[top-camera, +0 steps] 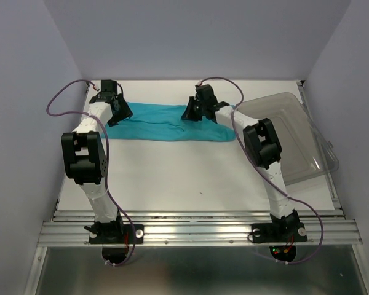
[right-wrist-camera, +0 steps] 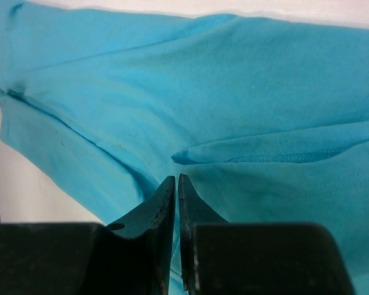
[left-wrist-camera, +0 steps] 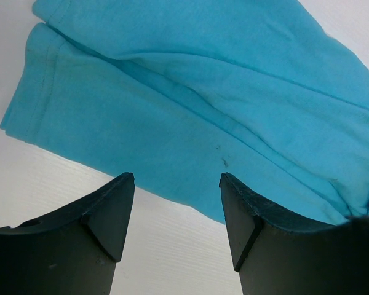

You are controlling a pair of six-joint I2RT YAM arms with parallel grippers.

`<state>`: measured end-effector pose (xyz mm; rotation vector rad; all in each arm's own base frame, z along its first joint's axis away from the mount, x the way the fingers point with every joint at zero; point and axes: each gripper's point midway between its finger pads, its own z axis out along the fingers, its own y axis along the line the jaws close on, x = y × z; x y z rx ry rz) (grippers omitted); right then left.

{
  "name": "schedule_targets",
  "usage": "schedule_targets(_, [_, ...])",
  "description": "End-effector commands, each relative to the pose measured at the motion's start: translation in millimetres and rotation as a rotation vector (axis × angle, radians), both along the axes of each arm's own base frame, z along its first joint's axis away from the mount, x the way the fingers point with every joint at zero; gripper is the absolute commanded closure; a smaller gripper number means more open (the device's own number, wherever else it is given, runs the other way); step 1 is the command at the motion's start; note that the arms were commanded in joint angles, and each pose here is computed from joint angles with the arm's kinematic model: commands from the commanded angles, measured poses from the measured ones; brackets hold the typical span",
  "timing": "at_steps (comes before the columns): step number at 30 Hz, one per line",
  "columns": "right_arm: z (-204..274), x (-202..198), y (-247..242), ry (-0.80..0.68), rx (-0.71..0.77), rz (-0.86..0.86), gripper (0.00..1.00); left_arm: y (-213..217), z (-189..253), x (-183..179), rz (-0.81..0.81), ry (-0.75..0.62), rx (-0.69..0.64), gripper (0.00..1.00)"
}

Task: Roll the t-shirts
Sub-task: Fold the T-shirt at the center of the board.

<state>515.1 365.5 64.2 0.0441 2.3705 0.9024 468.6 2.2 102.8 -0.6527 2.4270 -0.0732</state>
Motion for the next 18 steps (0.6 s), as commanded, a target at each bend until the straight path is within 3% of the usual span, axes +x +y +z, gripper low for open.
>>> schedule_targets(1, [80,4,-6,-0.162,0.013,-0.019,0.88,0,31,5,-0.01,-0.067,0.014,0.31])
schedule_targets(14, [46,-66,-8,-0.051,0.033,0.044,0.88,-3,29,-1,-0.012,-0.075,-0.008,0.31])
schedule_targets(18, [39,-71,-3,-0.039,0.031,0.056,0.88,-5,28,-1,-0.013,-0.074,-0.015,0.31])
